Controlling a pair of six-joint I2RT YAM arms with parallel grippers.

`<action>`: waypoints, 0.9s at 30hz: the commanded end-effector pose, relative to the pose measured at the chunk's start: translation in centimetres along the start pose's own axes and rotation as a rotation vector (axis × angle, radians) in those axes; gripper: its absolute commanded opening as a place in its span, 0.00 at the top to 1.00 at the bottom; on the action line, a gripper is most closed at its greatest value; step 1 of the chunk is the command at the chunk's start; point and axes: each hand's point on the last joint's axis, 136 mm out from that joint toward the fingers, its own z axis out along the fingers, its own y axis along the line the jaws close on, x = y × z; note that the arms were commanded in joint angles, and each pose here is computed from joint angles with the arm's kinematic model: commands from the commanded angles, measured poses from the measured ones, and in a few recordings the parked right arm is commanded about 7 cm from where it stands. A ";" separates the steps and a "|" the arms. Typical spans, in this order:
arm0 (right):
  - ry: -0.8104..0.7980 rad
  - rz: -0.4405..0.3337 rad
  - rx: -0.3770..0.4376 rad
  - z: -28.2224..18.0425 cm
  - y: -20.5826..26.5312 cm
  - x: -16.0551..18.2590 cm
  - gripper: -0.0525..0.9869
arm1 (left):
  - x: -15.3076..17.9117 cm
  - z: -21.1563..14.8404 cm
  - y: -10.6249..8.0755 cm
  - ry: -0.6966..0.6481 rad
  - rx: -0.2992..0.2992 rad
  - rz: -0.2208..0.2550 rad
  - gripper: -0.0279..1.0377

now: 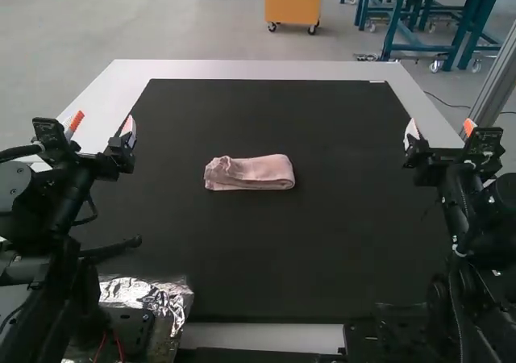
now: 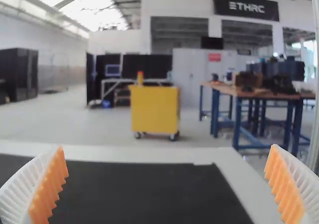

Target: Fold the towel.

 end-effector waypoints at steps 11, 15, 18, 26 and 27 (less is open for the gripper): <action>0.312 -0.088 -0.019 -1.2 0.1 7.7 0.07 | 6.9 -1.1 1.7 0.269 -0.106 -0.138 0.06; 0.312 -0.100 -0.021 -1.2 0.1 7.7 0.07 | 7.0 -1.1 1.7 0.272 -0.108 -0.139 0.06; 0.311 -0.099 -0.025 -1.2 0.2 7.7 0.07 | 7.0 -1.1 1.7 0.272 -0.106 -0.139 0.06; 0.311 -0.099 -0.025 -1.2 0.2 7.7 0.07 | 7.0 -1.1 1.7 0.272 -0.108 -0.139 0.06; 0.311 -0.100 -0.024 -1.2 0.2 7.7 0.07 | 7.0 -1.1 1.7 0.272 -0.108 -0.139 0.06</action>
